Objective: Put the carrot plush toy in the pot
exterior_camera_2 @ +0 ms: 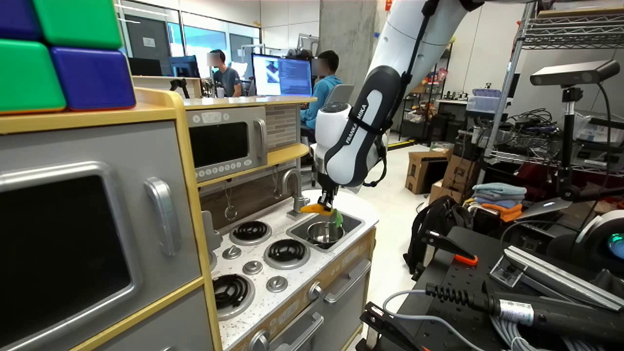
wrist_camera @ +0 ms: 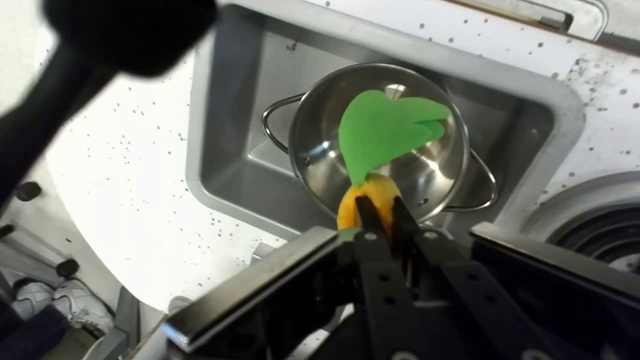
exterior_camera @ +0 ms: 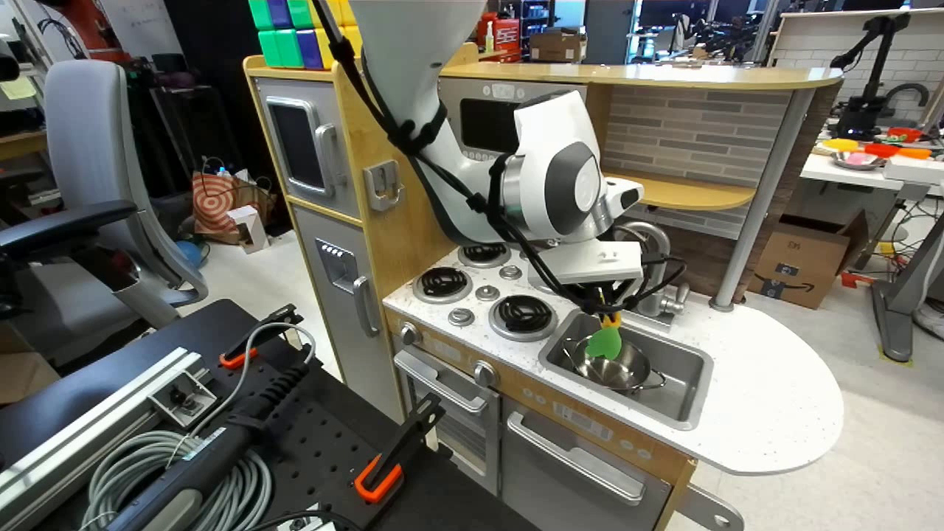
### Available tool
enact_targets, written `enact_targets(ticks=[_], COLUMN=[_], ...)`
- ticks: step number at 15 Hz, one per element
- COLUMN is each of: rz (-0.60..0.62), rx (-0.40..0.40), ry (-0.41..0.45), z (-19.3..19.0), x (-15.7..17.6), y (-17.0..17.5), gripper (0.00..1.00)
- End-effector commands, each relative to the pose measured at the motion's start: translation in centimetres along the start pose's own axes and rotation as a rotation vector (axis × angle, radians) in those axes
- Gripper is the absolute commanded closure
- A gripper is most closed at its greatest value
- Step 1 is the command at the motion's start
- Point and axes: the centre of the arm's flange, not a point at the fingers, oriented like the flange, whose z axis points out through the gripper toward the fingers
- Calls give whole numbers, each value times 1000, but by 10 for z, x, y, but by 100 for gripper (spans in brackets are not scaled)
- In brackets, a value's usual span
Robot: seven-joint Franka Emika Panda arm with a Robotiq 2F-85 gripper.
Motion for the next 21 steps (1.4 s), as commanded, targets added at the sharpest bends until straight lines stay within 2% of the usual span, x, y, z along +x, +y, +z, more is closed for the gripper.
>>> enact_targets(ticks=[1, 7, 18, 19, 20, 21], rz=[126, 213, 316, 318, 320, 323], rx=[-3, -6, -14, -9, -12, -8], ry=[20, 1, 123, 122, 123, 124], z=[4, 18, 13, 13, 13, 13], x=[-7, -12, -1, -1, -1, -1], y=[5, 7, 16, 15, 15, 16], gripper=[98, 98, 98, 66, 65, 60])
